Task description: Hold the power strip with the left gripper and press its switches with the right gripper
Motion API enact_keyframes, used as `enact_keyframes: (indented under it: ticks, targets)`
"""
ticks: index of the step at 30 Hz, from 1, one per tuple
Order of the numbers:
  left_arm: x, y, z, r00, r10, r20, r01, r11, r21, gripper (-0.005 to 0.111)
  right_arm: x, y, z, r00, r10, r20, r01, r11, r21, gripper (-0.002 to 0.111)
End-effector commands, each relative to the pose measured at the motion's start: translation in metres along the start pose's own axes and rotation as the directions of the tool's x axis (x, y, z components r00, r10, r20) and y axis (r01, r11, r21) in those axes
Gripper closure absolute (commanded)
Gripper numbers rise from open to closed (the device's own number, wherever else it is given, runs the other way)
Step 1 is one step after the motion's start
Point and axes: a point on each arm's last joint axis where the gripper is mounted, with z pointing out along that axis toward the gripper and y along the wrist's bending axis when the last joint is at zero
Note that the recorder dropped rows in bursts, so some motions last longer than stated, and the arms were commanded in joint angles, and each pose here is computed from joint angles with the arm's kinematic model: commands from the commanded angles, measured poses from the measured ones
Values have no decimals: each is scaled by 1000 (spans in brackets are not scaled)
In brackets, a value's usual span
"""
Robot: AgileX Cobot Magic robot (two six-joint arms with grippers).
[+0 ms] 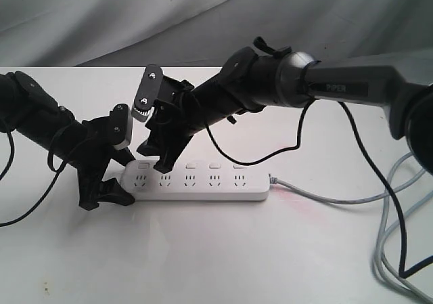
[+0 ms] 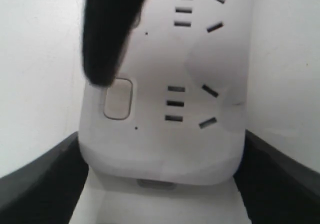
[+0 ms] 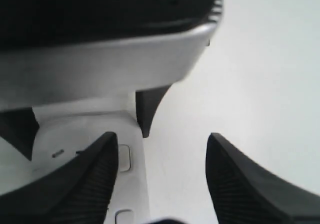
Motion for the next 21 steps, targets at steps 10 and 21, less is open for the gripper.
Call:
enact_keyframes:
  ticks: [10,21]
  targets:
    - [3,3,4,999,24,-31,-25,999,-34,44,16,-2,-14,999,16,-40,-17,1000,-19,59]
    - [3,3,4,999,24,-31,-25,999,-34,44,30,-3,-1,997,32,-69,-32,999,-1,59]
